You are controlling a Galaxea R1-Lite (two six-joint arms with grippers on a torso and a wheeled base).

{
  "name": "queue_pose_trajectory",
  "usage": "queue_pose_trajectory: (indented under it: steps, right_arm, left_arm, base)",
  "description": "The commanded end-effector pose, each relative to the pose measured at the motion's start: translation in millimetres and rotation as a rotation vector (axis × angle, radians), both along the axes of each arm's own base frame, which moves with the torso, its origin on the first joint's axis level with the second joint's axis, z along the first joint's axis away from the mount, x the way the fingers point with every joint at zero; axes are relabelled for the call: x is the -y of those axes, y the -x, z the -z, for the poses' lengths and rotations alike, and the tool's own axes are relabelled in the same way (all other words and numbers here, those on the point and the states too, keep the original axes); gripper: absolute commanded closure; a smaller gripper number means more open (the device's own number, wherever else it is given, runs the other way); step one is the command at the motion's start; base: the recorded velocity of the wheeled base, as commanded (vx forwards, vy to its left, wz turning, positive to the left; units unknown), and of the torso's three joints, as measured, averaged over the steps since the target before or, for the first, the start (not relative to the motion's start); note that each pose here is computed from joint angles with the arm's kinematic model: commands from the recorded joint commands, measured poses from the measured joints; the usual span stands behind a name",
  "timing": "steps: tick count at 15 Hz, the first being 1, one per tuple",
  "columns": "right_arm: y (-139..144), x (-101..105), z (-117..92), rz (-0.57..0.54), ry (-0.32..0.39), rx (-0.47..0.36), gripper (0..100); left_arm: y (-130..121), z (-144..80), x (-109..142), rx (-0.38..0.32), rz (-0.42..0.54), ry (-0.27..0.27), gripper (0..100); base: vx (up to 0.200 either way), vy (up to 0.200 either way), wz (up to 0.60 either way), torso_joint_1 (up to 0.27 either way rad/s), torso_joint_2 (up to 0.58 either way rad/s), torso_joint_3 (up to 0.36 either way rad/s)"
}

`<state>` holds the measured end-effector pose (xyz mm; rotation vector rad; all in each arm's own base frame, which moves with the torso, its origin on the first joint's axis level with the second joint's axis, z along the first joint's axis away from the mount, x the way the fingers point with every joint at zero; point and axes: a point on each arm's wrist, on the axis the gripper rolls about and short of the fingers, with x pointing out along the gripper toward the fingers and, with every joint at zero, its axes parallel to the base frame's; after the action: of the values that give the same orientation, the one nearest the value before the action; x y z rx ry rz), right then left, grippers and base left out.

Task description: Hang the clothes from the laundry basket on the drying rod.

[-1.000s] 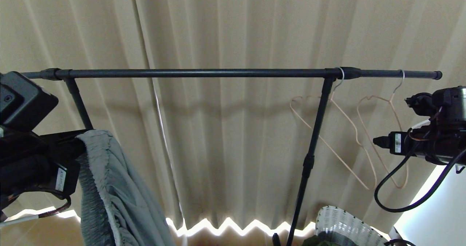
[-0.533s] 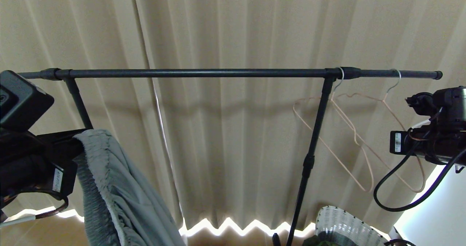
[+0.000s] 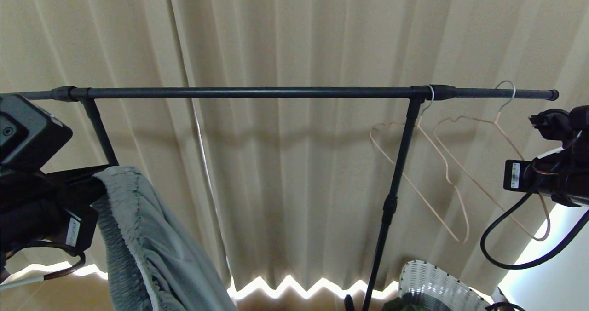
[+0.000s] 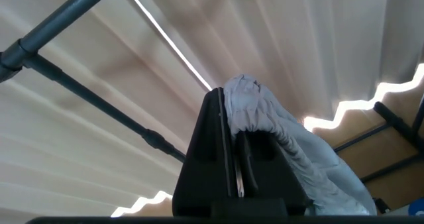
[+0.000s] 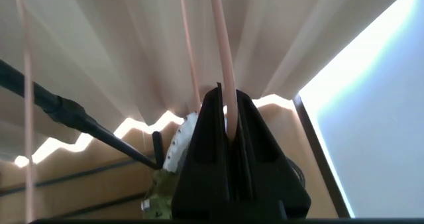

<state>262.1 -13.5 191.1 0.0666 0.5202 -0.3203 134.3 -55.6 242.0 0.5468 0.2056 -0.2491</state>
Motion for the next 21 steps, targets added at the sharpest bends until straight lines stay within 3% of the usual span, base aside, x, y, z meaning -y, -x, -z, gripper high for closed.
queue_pose_trajectory:
  steps: [1,6,12,16,21]
  right_arm:
    - [10.9,-0.3,-12.6,0.000,0.001,0.050,100]
    - [42.9,-2.9,-17.0,-0.011,0.006,0.081,100]
    - [81.3,-4.4,-15.5,-0.029,0.034,0.105,100]
    - [91.8,-5.1,-15.5,-0.034,0.033,0.121,100]
    - [103.4,-8.5,-25.4,-0.154,-0.023,0.186,100]
  left_arm:
    - [1.2,-0.4,-0.6,0.004,0.000,0.000,100]
    - [3.4,1.0,-1.6,0.005,0.000,-0.003,100]
    - [4.1,2.3,-2.2,0.006,0.003,-0.025,100]
    - [3.5,2.8,-1.9,0.004,0.003,-0.027,100]
    - [5.0,4.5,-2.3,0.004,0.006,-0.030,100]
  base:
    - [0.000,0.000,0.00,0.000,0.00,0.000]
    - [0.000,0.000,0.00,0.000,0.00,0.000]
    - [-0.200,0.000,0.00,0.002,0.00,0.003]
    - [-0.200,0.000,0.00,-0.002,0.00,0.005]
    - [-0.080,0.000,0.00,0.001,0.00,0.001]
